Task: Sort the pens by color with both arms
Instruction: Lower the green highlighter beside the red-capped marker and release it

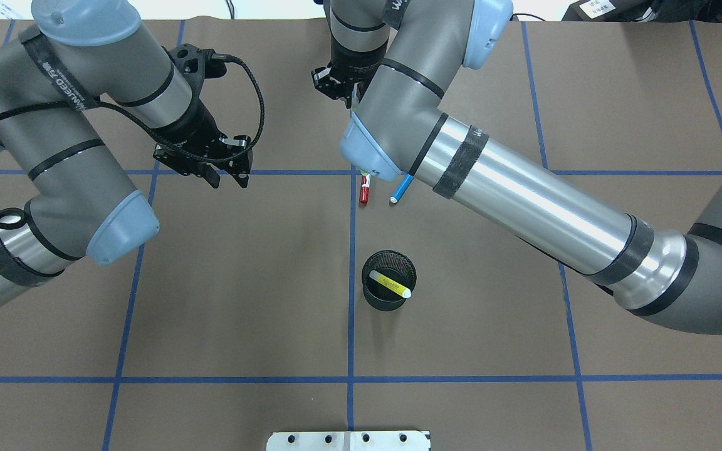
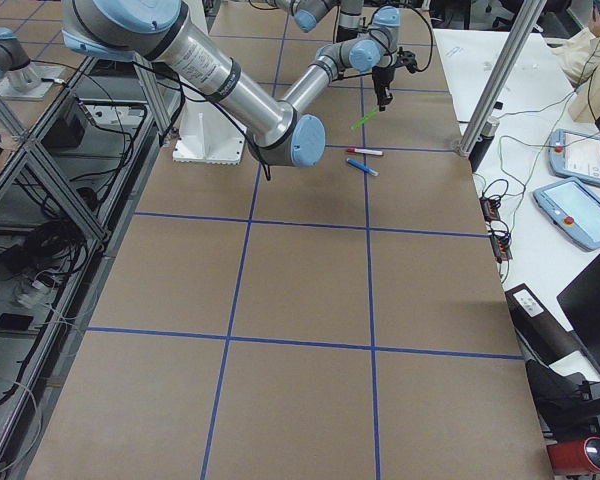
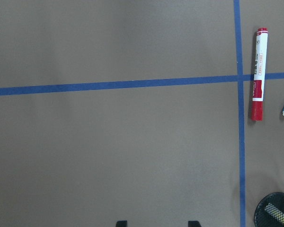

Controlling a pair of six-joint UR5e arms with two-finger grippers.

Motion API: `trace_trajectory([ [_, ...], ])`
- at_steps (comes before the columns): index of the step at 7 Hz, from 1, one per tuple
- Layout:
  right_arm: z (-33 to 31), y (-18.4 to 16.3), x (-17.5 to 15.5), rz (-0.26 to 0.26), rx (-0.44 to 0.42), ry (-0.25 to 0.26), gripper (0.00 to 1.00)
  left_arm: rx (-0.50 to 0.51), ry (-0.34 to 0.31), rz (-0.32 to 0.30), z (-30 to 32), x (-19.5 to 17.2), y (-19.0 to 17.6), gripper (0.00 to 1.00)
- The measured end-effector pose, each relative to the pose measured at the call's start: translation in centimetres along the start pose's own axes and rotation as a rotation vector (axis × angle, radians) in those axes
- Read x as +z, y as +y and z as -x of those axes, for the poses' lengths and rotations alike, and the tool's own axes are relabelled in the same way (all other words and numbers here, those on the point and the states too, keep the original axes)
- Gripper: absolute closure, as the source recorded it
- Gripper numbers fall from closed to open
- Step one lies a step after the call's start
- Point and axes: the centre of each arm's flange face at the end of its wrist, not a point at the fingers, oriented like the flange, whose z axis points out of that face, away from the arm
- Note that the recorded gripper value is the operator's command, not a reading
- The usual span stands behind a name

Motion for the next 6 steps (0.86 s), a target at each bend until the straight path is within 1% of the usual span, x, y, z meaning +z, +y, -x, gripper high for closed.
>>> trace_trajectory([
  [2,0.9,-1.0,0.8,0.035,0.017,-0.015,0.96,0.004,0.000,-0.005,0.5,-0.2,0.6,0.47],
  [4,1.2,-1.8,2.3,0.036,0.074,-0.035,0.96,0.007,0.001,-0.008,0.9,-0.4,1.2,0.47],
  [6,1.5,-2.5,3.3,0.025,0.120,-0.051,0.97,0.008,0.002,-0.008,0.9,-0.5,1.3,0.47],
])
